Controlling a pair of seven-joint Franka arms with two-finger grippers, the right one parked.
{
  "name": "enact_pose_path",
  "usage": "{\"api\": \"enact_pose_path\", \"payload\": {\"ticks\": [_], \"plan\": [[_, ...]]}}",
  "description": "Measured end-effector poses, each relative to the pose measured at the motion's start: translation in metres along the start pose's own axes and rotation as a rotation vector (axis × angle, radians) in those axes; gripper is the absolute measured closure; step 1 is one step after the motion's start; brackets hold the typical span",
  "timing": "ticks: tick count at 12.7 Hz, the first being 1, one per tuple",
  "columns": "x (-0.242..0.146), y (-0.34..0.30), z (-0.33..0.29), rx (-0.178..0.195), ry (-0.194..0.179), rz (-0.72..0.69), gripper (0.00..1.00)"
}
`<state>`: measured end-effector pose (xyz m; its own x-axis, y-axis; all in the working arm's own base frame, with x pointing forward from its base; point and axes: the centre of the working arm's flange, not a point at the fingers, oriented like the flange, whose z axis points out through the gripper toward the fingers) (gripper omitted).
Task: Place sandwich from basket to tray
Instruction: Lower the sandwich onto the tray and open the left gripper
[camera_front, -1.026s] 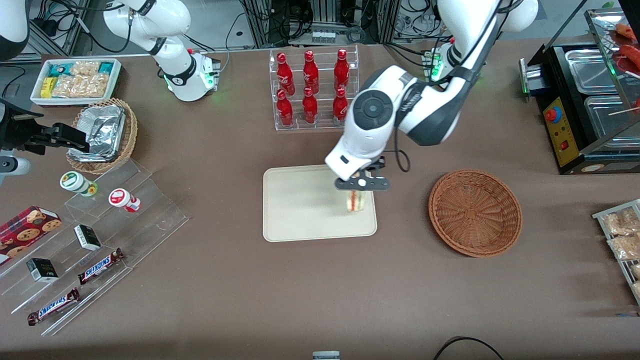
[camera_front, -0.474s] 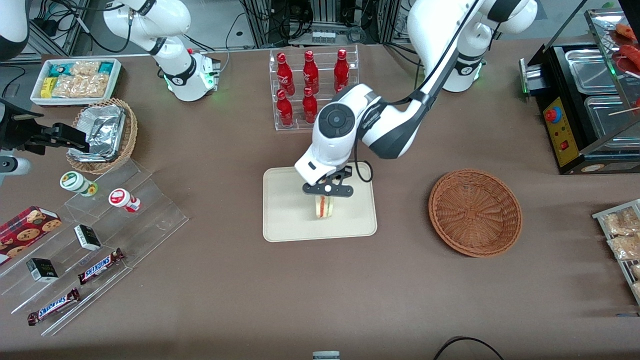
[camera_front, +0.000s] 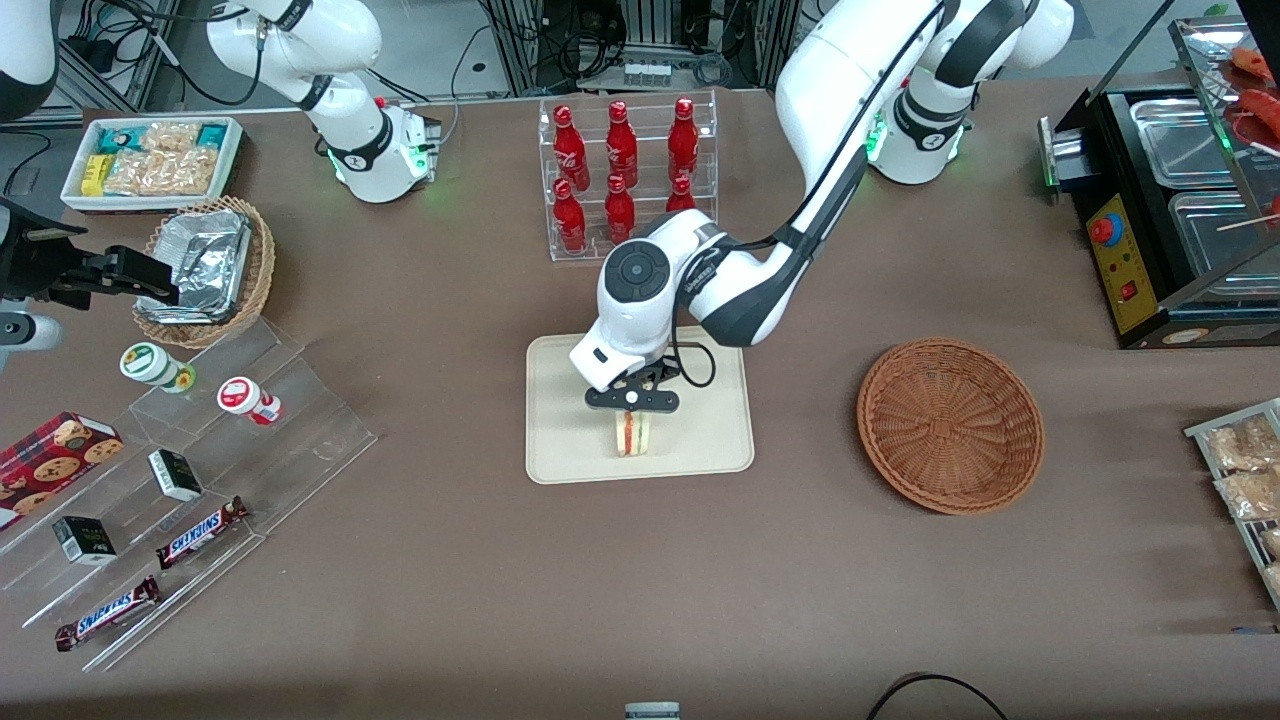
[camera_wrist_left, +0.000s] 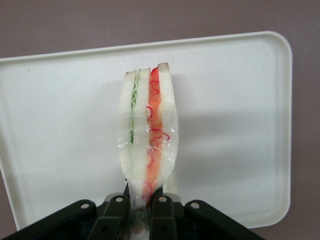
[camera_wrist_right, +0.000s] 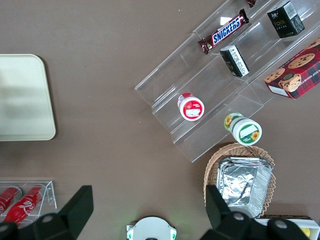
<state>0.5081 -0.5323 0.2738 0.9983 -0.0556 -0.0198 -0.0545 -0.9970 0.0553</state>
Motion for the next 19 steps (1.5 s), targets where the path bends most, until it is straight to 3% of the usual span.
{"api": "enact_pose_path", "payload": {"ticks": [4, 7, 12, 15, 16, 19], "plan": [[-0.005, 0.002, 0.023, 0.036, -0.007, -0.003, 0.86], [-0.007, 0.004, 0.027, 0.039, -0.007, -0.018, 0.85], [-0.012, 0.010, 0.026, 0.039, -0.004, -0.029, 0.33], [-0.005, 0.011, 0.015, 0.025, 0.017, -0.048, 0.01], [-0.001, 0.010, 0.001, 0.017, 0.031, -0.078, 0.01], [0.013, -0.017, -0.072, 0.042, 0.042, -0.181, 0.00]]}}
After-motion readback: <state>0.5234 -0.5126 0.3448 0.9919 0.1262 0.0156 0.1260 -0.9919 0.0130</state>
